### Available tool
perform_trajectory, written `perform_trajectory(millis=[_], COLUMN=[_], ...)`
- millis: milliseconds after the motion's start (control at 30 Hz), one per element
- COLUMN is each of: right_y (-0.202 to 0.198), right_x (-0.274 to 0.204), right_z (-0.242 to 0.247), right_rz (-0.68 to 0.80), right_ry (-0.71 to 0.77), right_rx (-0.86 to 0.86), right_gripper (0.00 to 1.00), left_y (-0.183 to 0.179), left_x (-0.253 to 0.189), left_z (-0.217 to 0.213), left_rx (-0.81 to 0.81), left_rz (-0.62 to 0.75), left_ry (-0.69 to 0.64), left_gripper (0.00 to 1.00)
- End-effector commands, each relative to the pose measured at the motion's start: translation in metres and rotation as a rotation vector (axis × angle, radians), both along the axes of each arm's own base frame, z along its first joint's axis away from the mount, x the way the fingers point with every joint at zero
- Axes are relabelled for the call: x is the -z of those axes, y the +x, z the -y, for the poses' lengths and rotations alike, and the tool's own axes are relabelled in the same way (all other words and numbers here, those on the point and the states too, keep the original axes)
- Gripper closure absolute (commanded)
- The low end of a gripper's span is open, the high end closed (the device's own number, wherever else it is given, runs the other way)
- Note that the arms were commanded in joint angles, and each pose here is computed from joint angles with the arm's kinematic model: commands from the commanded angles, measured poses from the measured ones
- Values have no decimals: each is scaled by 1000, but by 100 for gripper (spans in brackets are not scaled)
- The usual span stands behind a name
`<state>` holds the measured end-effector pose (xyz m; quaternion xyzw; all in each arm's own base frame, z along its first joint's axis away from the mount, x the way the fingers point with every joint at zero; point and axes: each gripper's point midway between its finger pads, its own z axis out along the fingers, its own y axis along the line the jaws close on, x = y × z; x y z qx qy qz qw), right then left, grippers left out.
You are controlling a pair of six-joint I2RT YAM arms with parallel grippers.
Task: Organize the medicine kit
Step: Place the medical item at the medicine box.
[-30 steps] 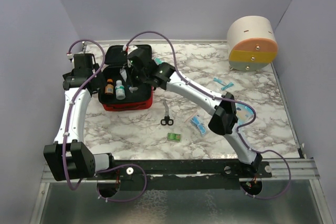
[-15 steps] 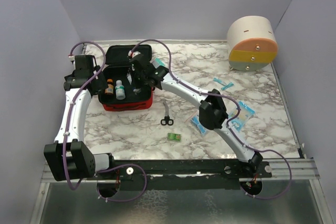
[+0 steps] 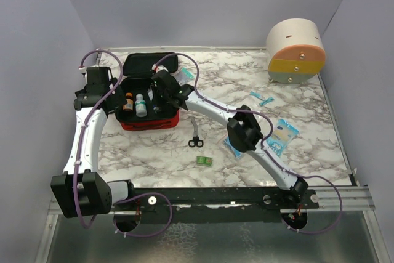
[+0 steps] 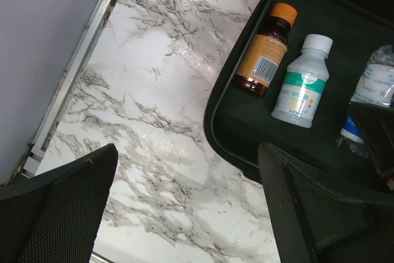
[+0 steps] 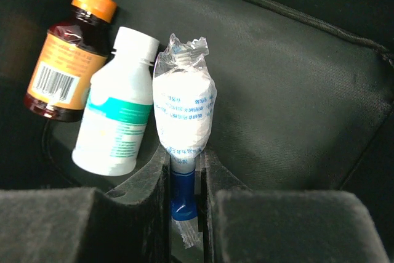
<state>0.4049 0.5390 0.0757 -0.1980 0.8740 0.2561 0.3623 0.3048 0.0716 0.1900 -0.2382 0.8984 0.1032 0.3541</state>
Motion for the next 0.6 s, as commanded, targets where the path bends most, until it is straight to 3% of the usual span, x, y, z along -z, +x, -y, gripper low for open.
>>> perform_trajectory(millis=[0, 200, 567], right_y=[14, 18, 7], right_x=[0, 9, 7], right_z=[-7, -14, -19], right_rz=[41, 27, -10], right_ry=[60, 82, 114], right_rx=[73, 91, 40], right_gripper=[99, 94, 55], left_y=[-5, -5, -5], left_x=[-1, 3, 6], left_z=[5, 7, 7], left_rx=[4, 11, 13], left_rz=[11, 2, -7], left_ry=[-27, -36, -38], left_gripper=[1, 1, 1])
